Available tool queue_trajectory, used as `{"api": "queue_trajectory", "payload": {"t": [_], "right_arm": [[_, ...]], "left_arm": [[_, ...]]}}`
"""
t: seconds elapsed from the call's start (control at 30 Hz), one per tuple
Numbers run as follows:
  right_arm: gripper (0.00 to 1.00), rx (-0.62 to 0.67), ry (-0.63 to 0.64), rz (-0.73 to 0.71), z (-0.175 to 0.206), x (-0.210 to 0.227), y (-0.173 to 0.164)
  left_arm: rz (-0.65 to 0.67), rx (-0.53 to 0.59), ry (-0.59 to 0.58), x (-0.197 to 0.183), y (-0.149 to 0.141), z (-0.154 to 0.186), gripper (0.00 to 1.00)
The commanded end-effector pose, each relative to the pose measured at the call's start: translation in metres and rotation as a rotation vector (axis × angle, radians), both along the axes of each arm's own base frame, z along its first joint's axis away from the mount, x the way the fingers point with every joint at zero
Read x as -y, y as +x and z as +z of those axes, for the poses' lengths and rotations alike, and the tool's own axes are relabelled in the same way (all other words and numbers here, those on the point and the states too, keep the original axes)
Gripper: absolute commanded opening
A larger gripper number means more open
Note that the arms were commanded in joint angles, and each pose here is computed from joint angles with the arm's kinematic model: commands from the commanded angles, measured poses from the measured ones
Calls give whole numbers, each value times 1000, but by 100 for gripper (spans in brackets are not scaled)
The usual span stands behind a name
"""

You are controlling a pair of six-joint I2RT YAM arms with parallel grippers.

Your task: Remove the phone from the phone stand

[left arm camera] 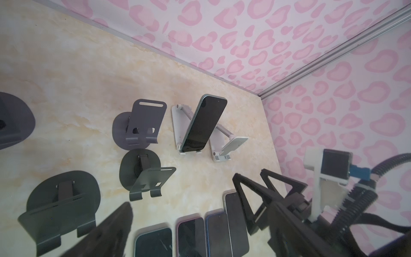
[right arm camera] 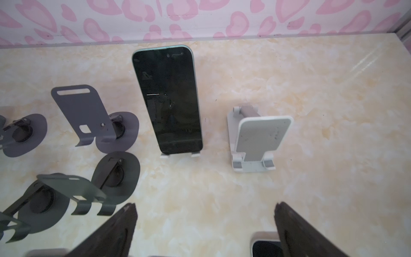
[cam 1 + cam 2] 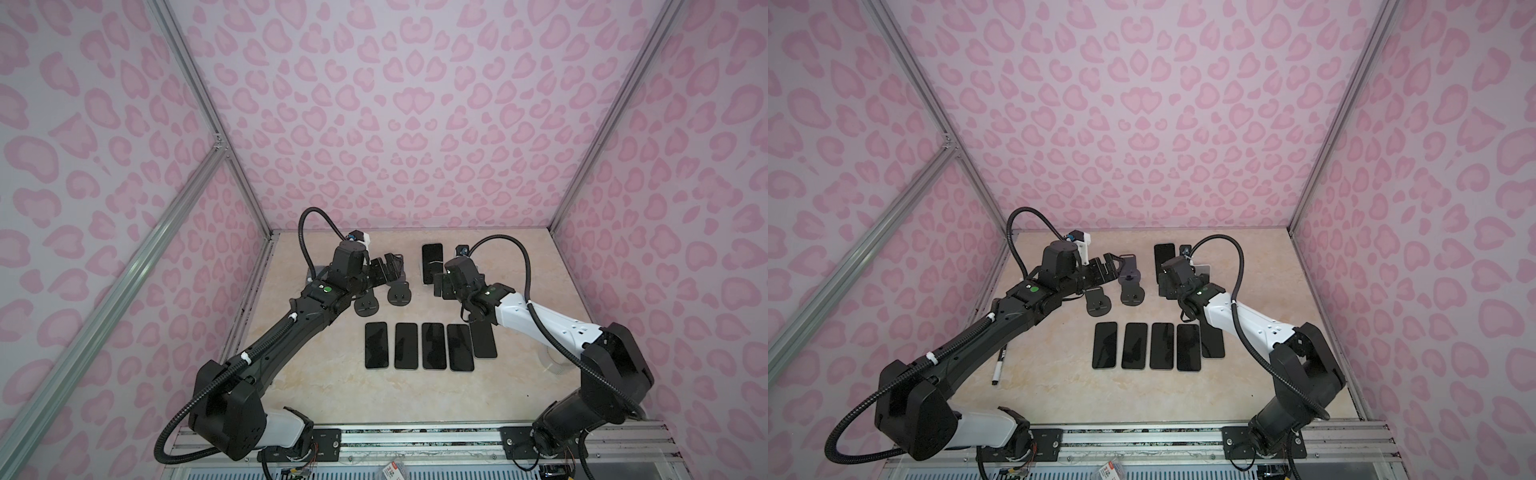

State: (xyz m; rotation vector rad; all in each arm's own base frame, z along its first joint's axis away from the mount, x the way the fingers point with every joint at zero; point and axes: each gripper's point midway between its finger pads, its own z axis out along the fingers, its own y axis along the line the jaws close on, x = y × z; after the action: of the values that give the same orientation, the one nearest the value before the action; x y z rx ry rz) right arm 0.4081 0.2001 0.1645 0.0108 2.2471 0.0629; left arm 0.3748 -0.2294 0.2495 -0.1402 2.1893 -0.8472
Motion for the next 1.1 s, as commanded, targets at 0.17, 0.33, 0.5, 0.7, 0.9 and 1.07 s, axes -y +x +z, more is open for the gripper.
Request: {"api": "queue_trajectory", "payload": {"t": [0.17, 0.33, 0.5, 0.7, 0.9, 1.07], "right_arm": [[99, 25, -56, 4, 3, -11, 61], [99, 20, -37, 26, 12, -24, 85], [99, -6, -42, 40, 6, -30, 100], [99, -42, -61, 35, -9, -31, 119], [99, -79, -61, 58, -30, -40, 128], [98, -92, -47, 43, -42, -42, 134]], "left_arm": [[-24, 30, -34, 6, 1, 10, 98], [-22, 38, -40, 5, 0, 13, 99], [-35, 34, -54, 8, -1, 14, 99], [-39, 51, -66, 7, -3, 21, 99], [-51, 58, -79, 9, -5, 24, 99], [-53, 61, -81, 9, -5, 26, 99]]}}
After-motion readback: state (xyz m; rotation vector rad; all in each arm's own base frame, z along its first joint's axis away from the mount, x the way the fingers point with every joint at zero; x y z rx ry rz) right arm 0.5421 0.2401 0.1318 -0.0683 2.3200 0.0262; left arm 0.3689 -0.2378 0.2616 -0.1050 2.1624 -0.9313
